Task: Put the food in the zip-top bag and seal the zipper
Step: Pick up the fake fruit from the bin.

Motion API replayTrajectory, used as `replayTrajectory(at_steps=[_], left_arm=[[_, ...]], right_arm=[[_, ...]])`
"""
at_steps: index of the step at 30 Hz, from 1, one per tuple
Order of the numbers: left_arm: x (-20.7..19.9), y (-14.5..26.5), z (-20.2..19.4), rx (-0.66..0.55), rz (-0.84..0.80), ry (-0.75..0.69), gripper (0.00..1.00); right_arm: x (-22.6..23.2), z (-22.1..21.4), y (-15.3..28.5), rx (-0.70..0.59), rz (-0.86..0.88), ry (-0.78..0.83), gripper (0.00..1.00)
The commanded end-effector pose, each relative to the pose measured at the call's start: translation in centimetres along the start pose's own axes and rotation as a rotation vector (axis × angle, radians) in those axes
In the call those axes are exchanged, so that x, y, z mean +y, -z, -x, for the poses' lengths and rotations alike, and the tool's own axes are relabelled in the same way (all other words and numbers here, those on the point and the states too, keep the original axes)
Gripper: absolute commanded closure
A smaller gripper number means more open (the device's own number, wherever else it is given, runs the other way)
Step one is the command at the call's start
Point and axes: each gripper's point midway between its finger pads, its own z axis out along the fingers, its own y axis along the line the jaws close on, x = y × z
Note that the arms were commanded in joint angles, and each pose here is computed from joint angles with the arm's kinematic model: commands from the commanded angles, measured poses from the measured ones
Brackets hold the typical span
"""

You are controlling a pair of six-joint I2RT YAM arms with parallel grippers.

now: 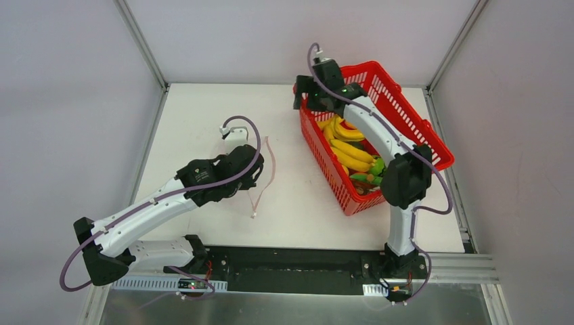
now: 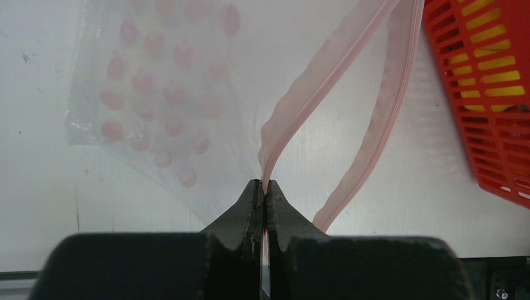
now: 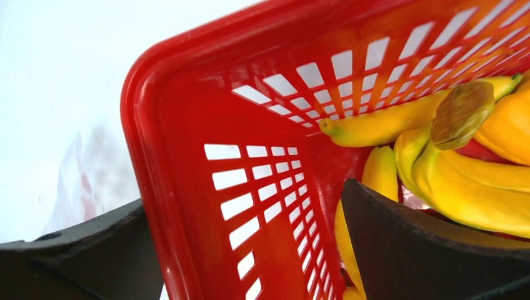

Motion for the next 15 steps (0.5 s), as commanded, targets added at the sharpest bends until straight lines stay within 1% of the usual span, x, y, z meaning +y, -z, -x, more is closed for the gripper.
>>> replayTrajectory(at_steps=[1, 5, 8, 11, 13, 15], left_arm=[[0.5, -0.2, 0.3, -0.012, 0.03, 0.017, 1.0], [0.2, -0.4, 0.3, -0.006, 0.027, 0.014, 1.0], [-0.3, -0.5, 0.2, 0.005, 0.014, 0.015, 1.0], [-0.7, -0.6, 0.1, 0.018, 0.005, 0.011, 1.0], [-0.8, -0.6, 0.0, 0.025, 0.0, 0.007, 1.0], [-0.9, -0.7, -0.2, 0.03, -0.003, 0.005, 1.0]], right_arm=[[-9.0, 6.4, 1.7, -0.148, -0.145, -0.299, 0.03], [-7.8, 6.4, 2.4, -0.067, -0.014, -0.25, 0.02], [-6.1, 6.4, 4.7, -0.036, 0.105, -0.214, 0.02], [-6.4, 7.1, 7.7, -0.105, 0.127, -0.188, 0.01], [-8.2, 7.7, 9.8, -0.176, 0.107, -0.204, 0.01], [-10.9, 7.7, 11.3, -0.237, 0.071, -0.243, 0.02]])
